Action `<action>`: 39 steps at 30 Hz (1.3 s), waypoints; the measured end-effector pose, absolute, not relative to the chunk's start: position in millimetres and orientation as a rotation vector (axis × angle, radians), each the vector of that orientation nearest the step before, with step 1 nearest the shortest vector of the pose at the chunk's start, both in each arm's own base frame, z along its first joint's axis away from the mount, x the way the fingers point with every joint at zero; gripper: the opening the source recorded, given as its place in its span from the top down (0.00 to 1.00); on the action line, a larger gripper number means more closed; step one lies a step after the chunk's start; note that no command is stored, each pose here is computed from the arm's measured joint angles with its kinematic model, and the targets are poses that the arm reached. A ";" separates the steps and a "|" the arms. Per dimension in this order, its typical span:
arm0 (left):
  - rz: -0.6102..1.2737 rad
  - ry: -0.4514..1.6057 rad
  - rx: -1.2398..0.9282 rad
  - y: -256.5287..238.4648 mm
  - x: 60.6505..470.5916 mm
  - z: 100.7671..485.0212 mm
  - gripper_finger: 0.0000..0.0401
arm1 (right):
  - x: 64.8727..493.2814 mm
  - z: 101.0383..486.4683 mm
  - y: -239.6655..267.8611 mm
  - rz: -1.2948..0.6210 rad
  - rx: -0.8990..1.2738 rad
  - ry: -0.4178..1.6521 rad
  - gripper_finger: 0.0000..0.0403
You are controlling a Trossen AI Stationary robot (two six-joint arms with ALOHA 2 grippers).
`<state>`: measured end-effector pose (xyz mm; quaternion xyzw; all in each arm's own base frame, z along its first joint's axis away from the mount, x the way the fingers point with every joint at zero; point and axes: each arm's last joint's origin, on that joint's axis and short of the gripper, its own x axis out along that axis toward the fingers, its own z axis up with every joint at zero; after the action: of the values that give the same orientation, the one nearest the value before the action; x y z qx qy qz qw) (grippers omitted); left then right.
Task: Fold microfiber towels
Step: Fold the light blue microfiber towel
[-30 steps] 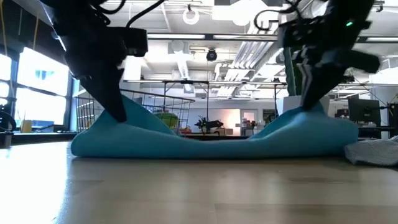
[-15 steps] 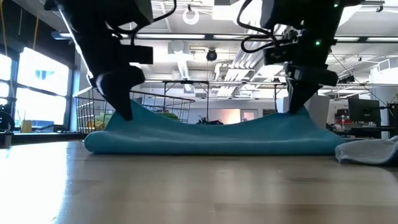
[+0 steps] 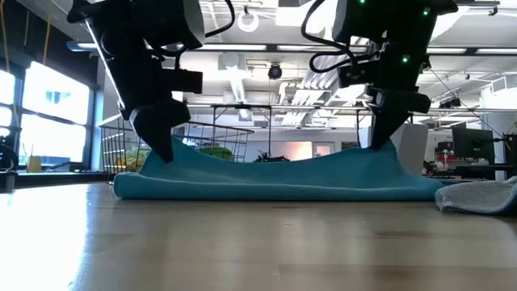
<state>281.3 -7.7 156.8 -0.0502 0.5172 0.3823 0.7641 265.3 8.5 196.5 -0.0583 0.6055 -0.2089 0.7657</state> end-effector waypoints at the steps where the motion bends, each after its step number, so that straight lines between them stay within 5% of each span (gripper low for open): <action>1: 0.834 1.121 -0.114 -7.7 281.4 156.7 0.99 | 265.3 196.5 8.6 -0.453 -0.126 1.316 0.94; 10: 0.850 1.143 -0.132 -7.7 278.8 155.5 0.79 | 262.7 200.7 8.6 -0.481 -0.093 1.341 0.63; 17: 0.813 1.210 -0.171 -10.5 281.0 171.3 0.66 | 257.8 221.1 16.3 -0.527 0.003 1.338 0.58; 26: 0.468 1.294 0.100 -43.5 280.7 168.9 0.70 | 220.1 201.6 25.3 -0.569 0.239 1.241 0.61; 39: 0.492 1.175 -0.018 -32.2 269.9 129.1 0.81 | 173.3 166.0 14.7 -0.606 0.669 0.875 0.57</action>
<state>269.9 -32.2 129.1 -0.0086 0.5487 0.2299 0.8037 173.3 14.7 166.0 0.3131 0.4093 -0.2836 0.8087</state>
